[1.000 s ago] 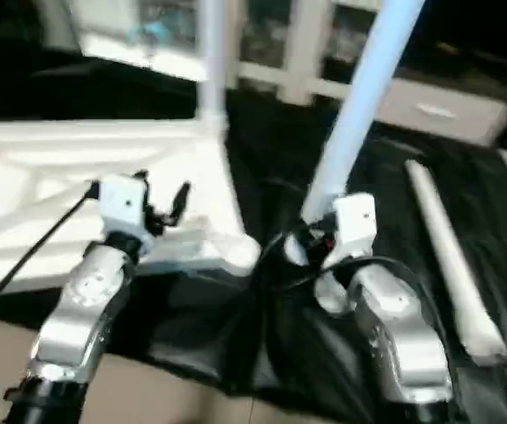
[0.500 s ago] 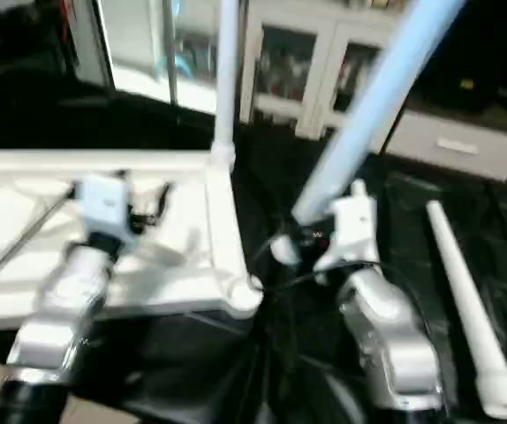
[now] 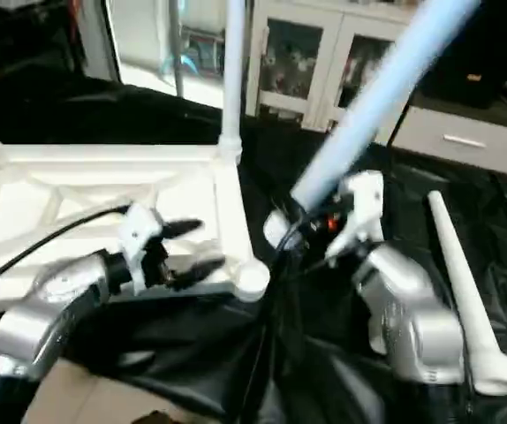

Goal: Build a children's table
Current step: Pick table leg

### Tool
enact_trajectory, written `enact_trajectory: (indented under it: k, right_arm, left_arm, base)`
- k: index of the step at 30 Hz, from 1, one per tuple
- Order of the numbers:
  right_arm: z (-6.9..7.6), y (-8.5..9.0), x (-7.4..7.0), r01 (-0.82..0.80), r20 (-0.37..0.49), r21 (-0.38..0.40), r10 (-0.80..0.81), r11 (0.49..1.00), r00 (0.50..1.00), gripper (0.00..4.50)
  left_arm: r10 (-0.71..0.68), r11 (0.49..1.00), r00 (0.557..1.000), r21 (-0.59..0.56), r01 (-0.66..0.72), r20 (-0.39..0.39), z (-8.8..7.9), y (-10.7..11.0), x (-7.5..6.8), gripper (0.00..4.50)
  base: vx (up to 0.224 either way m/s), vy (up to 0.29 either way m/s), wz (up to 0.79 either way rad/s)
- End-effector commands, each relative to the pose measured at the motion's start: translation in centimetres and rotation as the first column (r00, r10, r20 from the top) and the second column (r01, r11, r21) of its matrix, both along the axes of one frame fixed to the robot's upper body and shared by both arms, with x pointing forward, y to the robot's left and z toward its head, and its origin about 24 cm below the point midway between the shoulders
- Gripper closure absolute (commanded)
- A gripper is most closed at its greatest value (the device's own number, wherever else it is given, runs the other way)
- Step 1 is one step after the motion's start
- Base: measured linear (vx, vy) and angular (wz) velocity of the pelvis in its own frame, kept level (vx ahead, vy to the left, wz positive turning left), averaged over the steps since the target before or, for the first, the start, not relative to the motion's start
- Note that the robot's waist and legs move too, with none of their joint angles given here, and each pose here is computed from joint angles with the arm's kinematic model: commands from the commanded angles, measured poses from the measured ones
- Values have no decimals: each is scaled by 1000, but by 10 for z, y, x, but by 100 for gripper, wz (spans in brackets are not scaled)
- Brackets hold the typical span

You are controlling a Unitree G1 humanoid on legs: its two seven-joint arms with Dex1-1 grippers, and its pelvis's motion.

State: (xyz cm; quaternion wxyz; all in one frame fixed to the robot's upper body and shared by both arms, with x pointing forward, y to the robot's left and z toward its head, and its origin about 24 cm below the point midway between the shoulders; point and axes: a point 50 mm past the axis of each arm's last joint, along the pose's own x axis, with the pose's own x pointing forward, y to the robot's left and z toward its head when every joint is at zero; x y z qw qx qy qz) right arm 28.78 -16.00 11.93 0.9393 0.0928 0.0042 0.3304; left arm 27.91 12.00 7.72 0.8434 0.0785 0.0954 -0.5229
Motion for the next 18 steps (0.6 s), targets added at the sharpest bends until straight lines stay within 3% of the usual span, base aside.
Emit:
enact_trajectory:
  k: [1, 5, 11, 12, 18]
  right_arm:
    - [9, 0, 7, -45, 19, -10, 45, 999, 999, 264]
    - [17, 6, 14, -132, 33, -46, 134, 990, 990, 264]
    - [17, 13, 10, -239, 20, -107, 242, 965, 970, 264]
    - [17, 13, 10, -244, 20, -109, 248, 964, 969, 264]
    - [14, 16, 8, -269, 8, -110, 271, 957, 963, 264]
  left_arm:
    - [-64, 996, 995, 57, 68, -79, -7, 2, 4, 12]
    - [-157, 979, 977, 109, 173, -141, -8, 8, 15, 12]
    - [-210, 926, 961, 280, 255, -181, -17, 18, 24, 12]
    - [-208, 921, 961, 293, 255, -182, -16, 20, 25, 38]
    - [-205, 907, 959, 329, 262, -197, -12, 29, 27, 83]
  base:
    - [0, 0, 0]
    - [-4, 15, -10]
    - [0, 0, 0]
    - [0, 0, 0]
    - [0, 0, 0]
